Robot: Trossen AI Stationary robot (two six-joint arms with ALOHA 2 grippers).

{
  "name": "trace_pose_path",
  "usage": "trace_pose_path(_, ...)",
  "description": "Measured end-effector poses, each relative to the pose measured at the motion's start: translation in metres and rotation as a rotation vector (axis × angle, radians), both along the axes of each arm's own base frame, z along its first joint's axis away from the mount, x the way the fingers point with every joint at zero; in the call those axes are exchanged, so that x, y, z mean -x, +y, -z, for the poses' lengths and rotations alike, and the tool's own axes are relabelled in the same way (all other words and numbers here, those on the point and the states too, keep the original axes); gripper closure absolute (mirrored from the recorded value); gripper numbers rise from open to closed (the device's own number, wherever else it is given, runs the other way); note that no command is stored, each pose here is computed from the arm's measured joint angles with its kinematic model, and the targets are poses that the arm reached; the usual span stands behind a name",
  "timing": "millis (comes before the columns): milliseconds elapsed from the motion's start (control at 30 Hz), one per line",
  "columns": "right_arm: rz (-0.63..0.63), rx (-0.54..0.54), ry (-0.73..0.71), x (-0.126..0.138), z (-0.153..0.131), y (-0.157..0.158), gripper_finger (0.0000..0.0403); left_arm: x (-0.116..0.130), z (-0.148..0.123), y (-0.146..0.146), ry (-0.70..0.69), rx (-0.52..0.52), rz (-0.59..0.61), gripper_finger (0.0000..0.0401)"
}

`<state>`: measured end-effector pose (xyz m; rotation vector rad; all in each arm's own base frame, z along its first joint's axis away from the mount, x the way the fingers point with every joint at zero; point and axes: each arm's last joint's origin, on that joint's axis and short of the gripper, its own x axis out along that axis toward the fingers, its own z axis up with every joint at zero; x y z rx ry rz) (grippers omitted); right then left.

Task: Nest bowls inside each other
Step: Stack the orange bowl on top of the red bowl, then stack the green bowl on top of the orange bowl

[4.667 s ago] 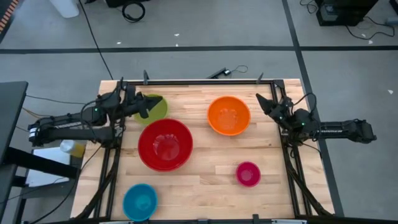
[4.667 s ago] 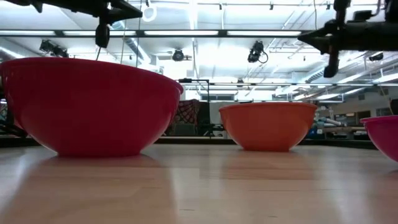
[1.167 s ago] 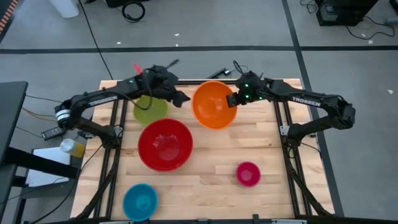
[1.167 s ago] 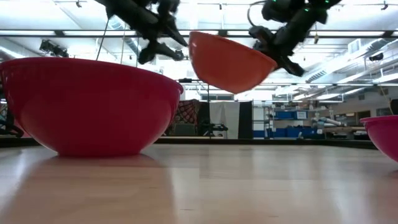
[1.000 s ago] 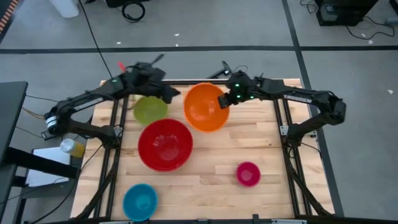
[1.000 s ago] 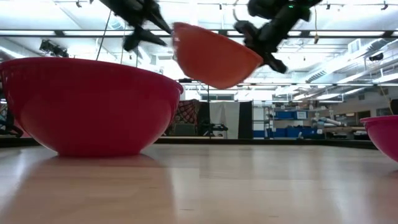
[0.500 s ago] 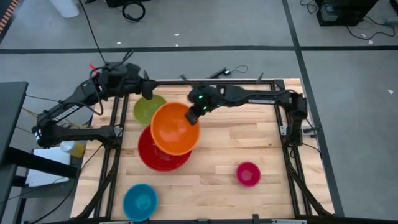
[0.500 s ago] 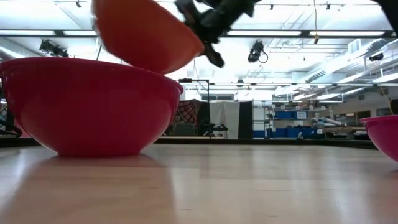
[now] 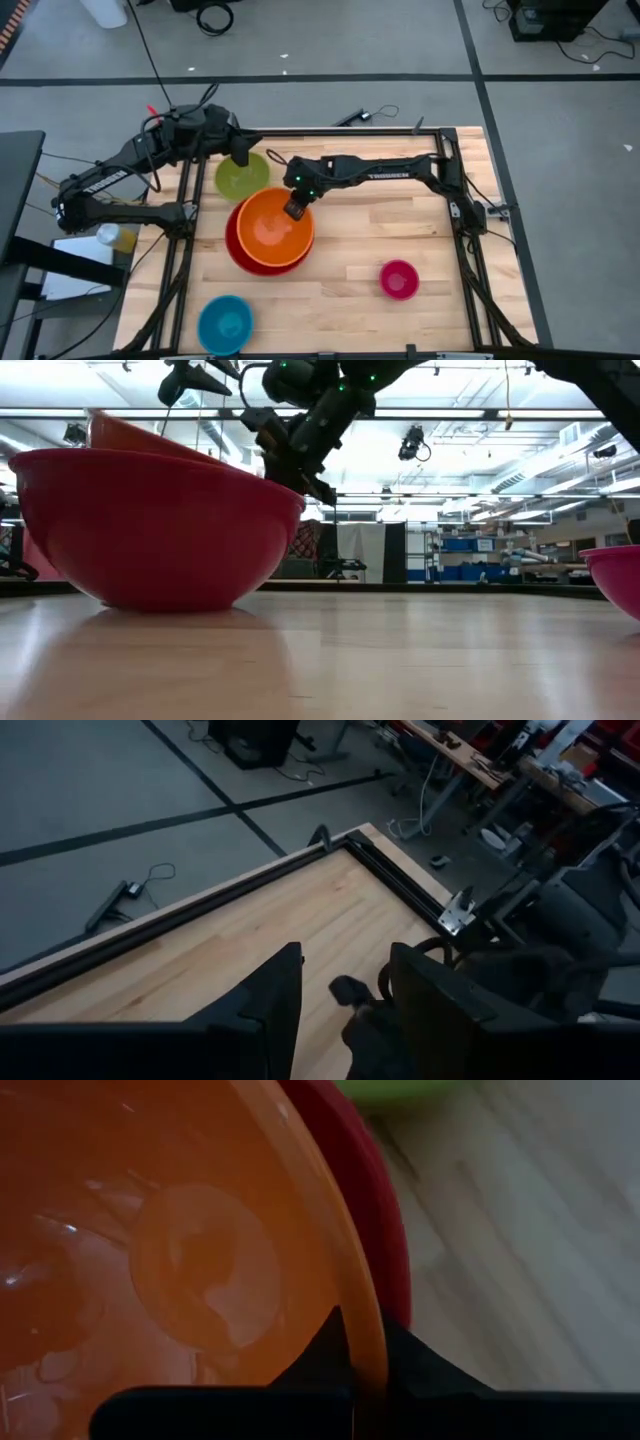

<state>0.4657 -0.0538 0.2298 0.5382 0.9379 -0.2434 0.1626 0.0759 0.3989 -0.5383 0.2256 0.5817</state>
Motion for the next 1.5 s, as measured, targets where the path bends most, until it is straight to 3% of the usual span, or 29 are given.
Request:
trace_pose_path(200,0.038,0.078,0.211,0.022,-0.001,0.01,0.0388,-0.003,0.0,-0.007,0.01,-0.02,0.005,0.0246)
trace_pose_path(600,0.081,0.167,0.489,0.06,-0.015,0.005,0.0387,-0.004,0.0,-0.009,0.008,-0.016,-0.003,0.0246)
trace_pose_path(767,0.087,0.14,0.459,0.057,-0.015,0.0,0.0386,-0.005,0.003,-0.017,0.038,0.003,0.038,0.0246)
trace_pose_path(933,0.091,0.089,0.457,0.057,-0.013,0.002,0.0376,-0.004,0.013,-0.029,0.118,0.09,0.068,0.0246)
trace_pose_path(1267,0.091,0.044,0.473,0.06,-0.01,0.01,0.0281,0.001,0.024,-0.039,0.213,0.187,0.018,0.0246)
trace_pose_path(1500,0.069,0.066,0.398,0.081,-0.051,0.006,0.0228,0.003,0.027,-0.039,0.226,0.231,-0.005,0.0245)
